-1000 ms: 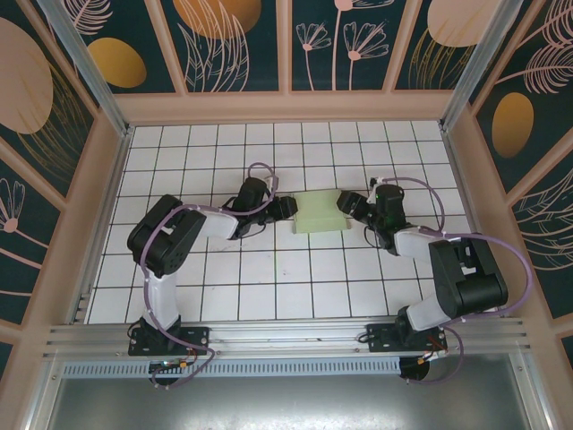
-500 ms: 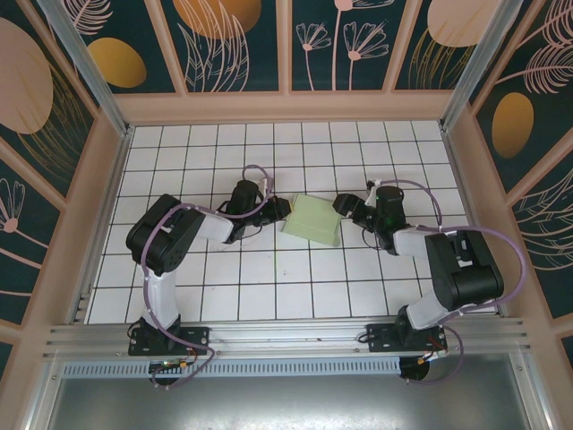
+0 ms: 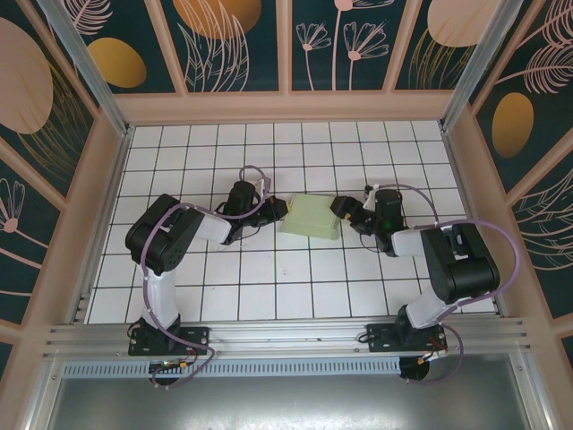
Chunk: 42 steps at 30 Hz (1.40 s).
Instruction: Fold the paper box
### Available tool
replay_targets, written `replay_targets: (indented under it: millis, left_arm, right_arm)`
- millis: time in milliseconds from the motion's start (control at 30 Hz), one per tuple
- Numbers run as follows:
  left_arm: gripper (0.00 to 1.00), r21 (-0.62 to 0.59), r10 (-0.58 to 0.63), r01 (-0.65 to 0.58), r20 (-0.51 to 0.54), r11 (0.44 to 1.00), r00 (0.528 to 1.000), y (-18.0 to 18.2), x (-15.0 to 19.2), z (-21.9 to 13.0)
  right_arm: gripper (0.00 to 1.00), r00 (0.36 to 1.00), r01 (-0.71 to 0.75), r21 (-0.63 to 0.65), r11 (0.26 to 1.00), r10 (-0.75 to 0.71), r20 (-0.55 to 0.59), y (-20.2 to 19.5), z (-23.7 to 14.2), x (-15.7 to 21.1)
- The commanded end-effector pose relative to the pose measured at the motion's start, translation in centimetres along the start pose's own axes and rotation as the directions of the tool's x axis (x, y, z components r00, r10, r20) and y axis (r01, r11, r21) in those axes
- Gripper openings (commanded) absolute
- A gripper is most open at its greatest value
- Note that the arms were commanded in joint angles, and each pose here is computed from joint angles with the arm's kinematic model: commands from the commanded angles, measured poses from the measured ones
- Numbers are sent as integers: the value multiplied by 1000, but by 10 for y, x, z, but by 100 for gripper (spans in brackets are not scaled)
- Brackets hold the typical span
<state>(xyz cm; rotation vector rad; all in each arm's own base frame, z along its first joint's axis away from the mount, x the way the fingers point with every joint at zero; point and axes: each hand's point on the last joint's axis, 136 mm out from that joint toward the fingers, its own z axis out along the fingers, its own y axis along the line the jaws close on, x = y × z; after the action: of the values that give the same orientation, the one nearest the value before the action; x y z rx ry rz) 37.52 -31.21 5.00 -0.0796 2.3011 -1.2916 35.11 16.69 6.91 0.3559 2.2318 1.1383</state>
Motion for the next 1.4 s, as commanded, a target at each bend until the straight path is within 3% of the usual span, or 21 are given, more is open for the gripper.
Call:
replay_targets:
  millis: [0, 233, 467, 567, 667, 733, 767, 933, 1200, 1300, 1367]
  left_arm:
    - [4, -12, -21, 21, -32, 1000, 999, 11, 11, 2]
    - [11, -18, 5, -6, -31, 1000, 1000, 10, 10, 1]
    - [37, 0, 53, -53, 17, 999, 998, 0, -2, -4]
    - [42, 30, 122, -125, 77, 992, 990, -15, -13, -12]
    - [66, 22, 250, -258, 180, 966, 951, -32, -32, -27]
    - [80, -40, 334, -335, 251, 941, 909, -37, -47, -38]
    - [98, -86, 373, -364, 292, 927, 881, -39, -57, -45]
    - [99, -227, 540, -493, 438, 840, 719, -69, -97, -80]
    - [99, -376, 719, -636, 530, 674, 448, -128, -142, -116]
    - [99, -414, 803, -728, 505, 547, 317, -147, -145, -115]
    - [99, -444, 837, -782, 518, 437, 174, -160, -139, -123]
  right_arm:
    - [75, 998, -56, -124, 991, 57, 3, 20, -2, -2]
    - [55, 994, -106, -183, 977, 109, 7, 32, -4, -7]
    - [44, 994, -109, -156, 982, 112, 10, 31, -4, -12]
    - [43, 994, -100, -154, 983, 104, 18, 33, -7, -15]
    - [42, 996, -76, -156, 985, 83, 36, 38, -14, -22]
    - [42, 997, -47, -156, 987, 55, 51, 41, -19, -26]
    - [43, 997, -33, -154, 988, 42, 58, 42, -22, -29]
    - [42, 995, 18, -140, 990, -4, 99, 51, -38, -47]
    - [42, 981, 82, -135, 988, -55, 187, 78, -76, -91]
    - [42, 975, 82, -143, 986, -51, 214, 87, -93, -107]
    - [41, 973, 69, -164, 984, -31, 227, 93, -104, -116]
